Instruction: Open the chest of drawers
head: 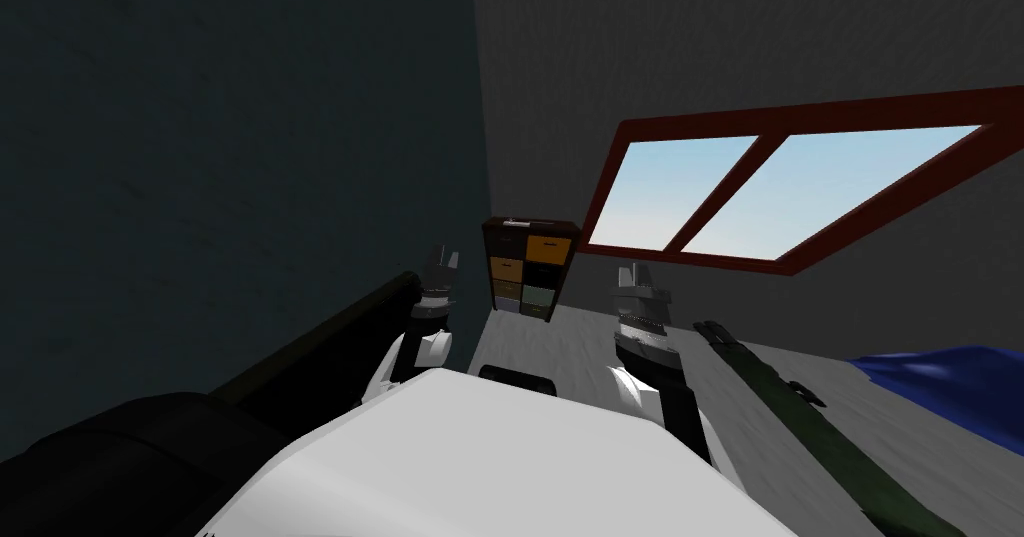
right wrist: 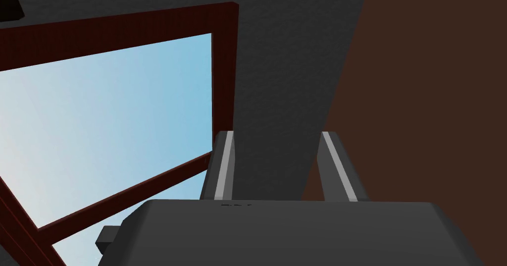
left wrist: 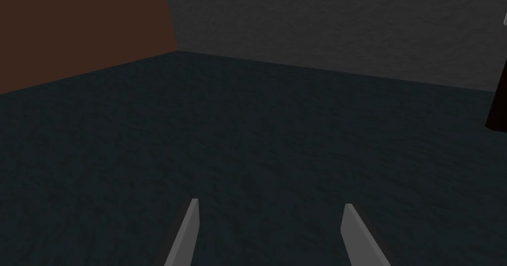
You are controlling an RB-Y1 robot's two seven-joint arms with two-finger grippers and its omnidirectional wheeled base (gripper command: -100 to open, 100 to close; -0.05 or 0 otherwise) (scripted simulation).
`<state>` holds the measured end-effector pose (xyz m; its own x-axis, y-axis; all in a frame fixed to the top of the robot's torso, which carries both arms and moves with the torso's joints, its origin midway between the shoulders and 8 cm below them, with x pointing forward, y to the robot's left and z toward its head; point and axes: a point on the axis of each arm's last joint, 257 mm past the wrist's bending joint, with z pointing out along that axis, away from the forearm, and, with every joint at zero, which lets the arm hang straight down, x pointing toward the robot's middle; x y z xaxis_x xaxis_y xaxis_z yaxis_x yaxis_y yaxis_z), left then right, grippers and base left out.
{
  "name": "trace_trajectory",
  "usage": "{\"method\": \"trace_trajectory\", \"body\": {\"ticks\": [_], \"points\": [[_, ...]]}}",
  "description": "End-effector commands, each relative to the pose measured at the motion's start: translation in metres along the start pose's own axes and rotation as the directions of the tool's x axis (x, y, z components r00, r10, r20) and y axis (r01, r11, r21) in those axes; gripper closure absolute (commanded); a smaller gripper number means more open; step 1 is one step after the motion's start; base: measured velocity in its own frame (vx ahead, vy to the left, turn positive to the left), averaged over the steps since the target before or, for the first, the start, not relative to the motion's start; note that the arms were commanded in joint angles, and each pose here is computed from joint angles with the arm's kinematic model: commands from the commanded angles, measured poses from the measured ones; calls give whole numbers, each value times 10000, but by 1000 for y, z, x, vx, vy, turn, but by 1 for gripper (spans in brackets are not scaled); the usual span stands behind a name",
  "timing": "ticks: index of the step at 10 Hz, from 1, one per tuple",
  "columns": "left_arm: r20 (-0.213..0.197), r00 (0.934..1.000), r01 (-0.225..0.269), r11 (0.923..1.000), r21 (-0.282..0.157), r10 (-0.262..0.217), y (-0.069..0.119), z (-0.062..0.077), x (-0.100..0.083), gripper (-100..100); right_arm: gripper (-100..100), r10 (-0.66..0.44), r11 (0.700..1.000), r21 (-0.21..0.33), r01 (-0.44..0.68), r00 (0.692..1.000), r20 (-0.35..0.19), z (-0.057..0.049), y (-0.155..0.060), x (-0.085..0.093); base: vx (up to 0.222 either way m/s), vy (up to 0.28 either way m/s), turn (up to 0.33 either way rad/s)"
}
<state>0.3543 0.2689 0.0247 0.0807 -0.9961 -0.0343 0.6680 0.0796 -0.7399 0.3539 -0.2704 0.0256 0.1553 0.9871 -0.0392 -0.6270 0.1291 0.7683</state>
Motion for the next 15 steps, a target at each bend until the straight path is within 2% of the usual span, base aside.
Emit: {"method": "trace_trajectory", "body": {"ticks": [1,4,5,9,15], "points": [[0,10000,0,10000,0,0,0,0,0,0,0,0,10000,-1,0,10000,0,0,0,0,0,0,0],[0,10000,0,10000,1,0,0,0,0,0,0,0,10000,-1,0,10000,0,0,0,0,0,0,0],[-373,9992,-147,9998,-145,142,2,1,3,-100,0,0,10000,-2,0,10000,0,0,0,0,32,-46,0],[-797,9965,-305,9973,-661,252,9,4,5,-100,0,2,10000,8,-2,10000,2,0,0,0,94,-121,5],[-679,9977,-194,9888,-1482,94,19,8,0,-100,0,2,10000,7,-2,10000,1,0,0,0,111,-138,4]]}}
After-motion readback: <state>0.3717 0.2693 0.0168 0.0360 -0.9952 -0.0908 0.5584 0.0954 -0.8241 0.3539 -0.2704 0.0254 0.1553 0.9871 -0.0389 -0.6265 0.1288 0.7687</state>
